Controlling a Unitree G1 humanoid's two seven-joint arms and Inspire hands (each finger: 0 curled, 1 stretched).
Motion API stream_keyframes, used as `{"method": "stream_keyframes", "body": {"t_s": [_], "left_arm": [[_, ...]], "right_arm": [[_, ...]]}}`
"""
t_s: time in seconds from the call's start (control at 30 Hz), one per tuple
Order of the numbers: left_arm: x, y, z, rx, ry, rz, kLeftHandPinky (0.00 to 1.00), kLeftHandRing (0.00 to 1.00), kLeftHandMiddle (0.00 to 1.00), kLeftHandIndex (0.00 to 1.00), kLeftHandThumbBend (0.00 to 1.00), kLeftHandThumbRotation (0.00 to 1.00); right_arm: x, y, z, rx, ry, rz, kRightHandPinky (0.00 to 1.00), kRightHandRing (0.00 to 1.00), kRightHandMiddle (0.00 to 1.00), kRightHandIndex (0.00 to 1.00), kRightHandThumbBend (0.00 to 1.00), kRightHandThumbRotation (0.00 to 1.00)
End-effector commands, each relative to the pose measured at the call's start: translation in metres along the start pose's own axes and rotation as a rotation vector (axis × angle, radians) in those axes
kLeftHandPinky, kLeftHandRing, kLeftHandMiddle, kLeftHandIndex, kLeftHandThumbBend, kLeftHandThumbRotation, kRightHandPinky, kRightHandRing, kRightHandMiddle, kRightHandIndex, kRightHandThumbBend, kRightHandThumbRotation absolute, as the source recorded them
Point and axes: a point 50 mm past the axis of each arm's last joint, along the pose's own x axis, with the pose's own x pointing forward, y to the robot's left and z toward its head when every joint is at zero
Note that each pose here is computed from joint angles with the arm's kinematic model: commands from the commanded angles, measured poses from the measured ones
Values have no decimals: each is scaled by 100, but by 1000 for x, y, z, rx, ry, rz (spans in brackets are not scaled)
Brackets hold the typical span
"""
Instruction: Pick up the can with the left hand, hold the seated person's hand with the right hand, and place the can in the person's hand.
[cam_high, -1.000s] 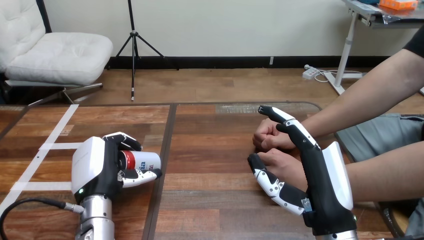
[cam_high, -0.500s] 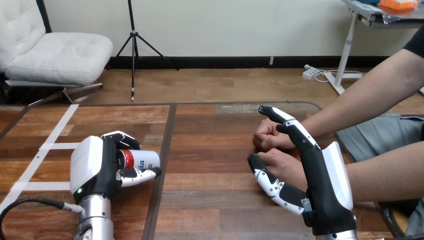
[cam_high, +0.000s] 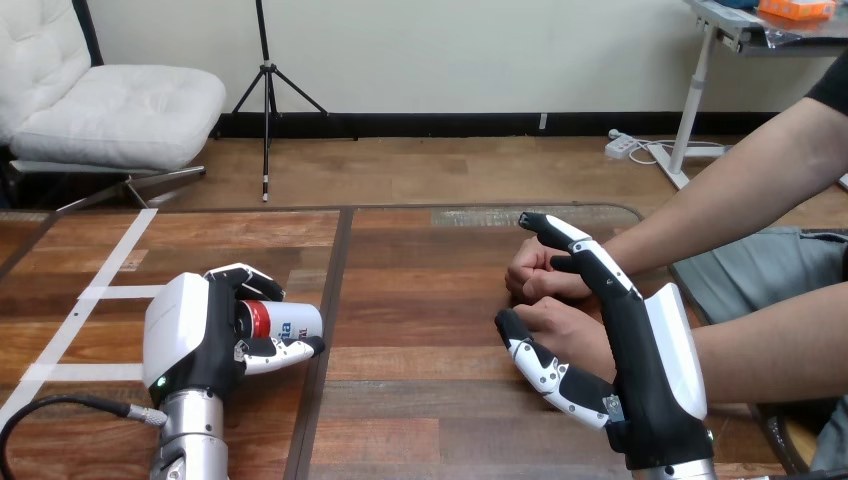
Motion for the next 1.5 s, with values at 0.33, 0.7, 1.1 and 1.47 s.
{"method": "stream_keyframes", "body": {"t_s": [0.33, 0.7, 1.1, 1.47], "left_arm": [[14, 18, 32, -102, -162, 74, 39, 43, 47, 48, 74, 0], [8, 19, 42, -147, -222, 79, 37, 40, 45, 47, 74, 0], [-1, 21, 58, -231, -317, 97, 36, 40, 45, 46, 75, 0], [-11, 22, 72, -258, -383, 100, 35, 39, 44, 46, 74, 0]], "right_arm": [[21, -18, 11, -94, -103, -52, 79, 84, 86, 84, 51, 6], [24, -29, 12, -150, -107, -56, 84, 87, 87, 84, 60, 1], [27, -39, 13, -202, -115, -62, 84, 88, 87, 85, 68, 0], [28, -47, 12, -243, -110, -52, 86, 89, 89, 86, 69, 0]]}}
